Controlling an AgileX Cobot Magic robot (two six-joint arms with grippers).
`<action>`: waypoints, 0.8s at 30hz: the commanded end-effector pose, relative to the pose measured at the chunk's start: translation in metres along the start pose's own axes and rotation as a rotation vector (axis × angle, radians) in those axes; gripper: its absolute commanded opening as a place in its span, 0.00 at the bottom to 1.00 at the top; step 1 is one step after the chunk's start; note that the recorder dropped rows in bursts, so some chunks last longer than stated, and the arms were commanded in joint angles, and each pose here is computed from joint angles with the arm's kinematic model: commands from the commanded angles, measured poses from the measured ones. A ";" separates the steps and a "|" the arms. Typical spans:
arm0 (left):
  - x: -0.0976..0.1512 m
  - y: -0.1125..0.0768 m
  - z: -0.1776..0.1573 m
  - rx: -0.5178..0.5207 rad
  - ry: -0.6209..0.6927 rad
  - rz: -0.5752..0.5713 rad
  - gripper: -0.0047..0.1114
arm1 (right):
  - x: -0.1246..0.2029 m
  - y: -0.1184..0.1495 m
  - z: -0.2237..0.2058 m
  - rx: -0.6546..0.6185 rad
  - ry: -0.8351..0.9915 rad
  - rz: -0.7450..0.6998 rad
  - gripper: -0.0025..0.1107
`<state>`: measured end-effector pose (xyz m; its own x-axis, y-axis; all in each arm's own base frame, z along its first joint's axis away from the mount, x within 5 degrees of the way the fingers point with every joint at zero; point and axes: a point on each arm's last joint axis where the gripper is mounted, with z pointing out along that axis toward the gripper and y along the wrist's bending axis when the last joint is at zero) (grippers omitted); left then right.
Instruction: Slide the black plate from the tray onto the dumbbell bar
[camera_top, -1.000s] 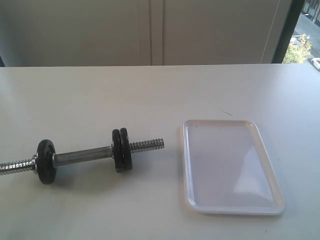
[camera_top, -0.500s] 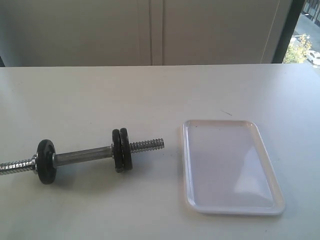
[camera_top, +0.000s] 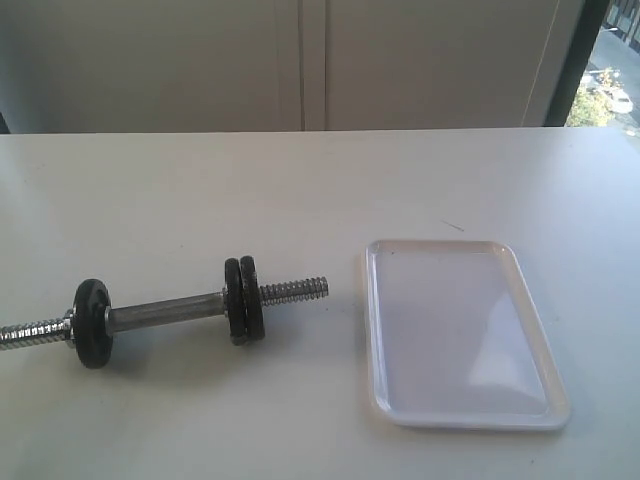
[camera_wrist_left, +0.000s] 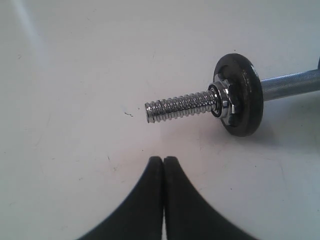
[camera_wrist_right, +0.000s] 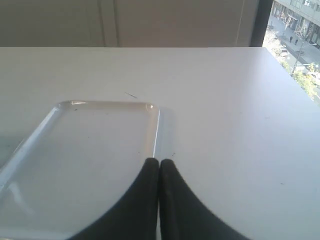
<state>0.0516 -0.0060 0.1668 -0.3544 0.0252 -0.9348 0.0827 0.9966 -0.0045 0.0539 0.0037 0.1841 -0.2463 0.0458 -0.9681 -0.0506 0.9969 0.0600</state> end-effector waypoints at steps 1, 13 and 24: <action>0.000 -0.001 0.000 0.010 -0.005 -0.007 0.04 | 0.001 -0.001 0.000 0.015 -0.005 0.002 0.02; 0.000 -0.001 0.000 0.010 -0.005 -0.007 0.04 | -0.001 -0.001 0.000 0.013 -0.020 0.053 0.02; 0.000 -0.001 0.000 0.010 -0.005 -0.007 0.04 | -0.001 -0.001 0.000 0.014 -0.018 0.053 0.02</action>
<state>0.0516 -0.0060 0.1668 -0.3544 0.0252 -0.9348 0.0827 0.9966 -0.0045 0.0540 0.0033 0.1835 -0.2491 0.0995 -0.9634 -0.0320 0.9933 0.1109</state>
